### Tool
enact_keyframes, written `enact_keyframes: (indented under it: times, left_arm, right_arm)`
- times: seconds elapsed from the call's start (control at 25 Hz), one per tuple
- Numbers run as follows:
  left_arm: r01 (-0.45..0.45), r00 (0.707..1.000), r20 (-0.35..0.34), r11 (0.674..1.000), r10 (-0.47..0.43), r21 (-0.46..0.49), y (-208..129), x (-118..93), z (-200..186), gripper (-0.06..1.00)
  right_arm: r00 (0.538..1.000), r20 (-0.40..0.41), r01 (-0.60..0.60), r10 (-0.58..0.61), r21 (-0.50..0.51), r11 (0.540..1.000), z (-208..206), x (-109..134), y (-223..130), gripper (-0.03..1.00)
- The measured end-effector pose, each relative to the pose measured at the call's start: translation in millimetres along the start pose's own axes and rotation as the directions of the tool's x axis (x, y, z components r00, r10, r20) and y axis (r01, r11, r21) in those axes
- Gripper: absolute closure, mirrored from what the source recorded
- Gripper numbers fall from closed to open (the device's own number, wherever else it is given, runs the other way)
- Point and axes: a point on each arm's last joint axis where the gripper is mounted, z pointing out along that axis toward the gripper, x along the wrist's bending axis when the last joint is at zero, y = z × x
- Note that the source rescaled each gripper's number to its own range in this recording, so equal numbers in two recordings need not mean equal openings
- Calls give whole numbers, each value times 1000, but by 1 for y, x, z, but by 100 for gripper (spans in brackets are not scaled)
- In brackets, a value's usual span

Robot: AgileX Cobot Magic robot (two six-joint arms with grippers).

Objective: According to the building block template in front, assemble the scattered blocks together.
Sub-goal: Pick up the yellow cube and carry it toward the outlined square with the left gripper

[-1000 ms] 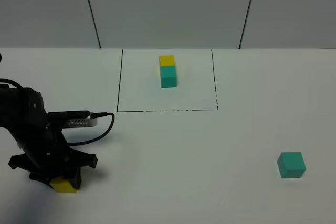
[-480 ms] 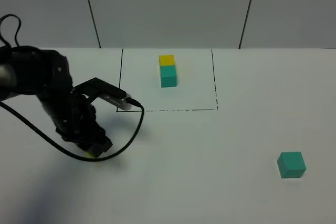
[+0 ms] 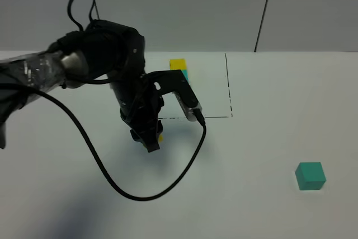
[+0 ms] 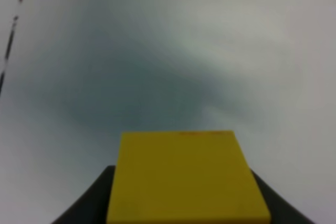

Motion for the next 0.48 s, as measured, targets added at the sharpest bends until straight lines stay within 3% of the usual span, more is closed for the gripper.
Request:
enact_keyframes:
  times: [0.2, 0.48]
  left_arm:
    - [-106, 994, 18, 994, 105, 14, 20, -4, 17, 94]
    - [-178, 984, -12, 983, 179, 33, 31, -5, 32, 94]
  right_arm:
    - [1000, 0, 0, 0, 0, 1000, 0, 0, 0, 12]
    - [1000, 0, -6, 6, 0, 1000, 0, 0, 0, 13]
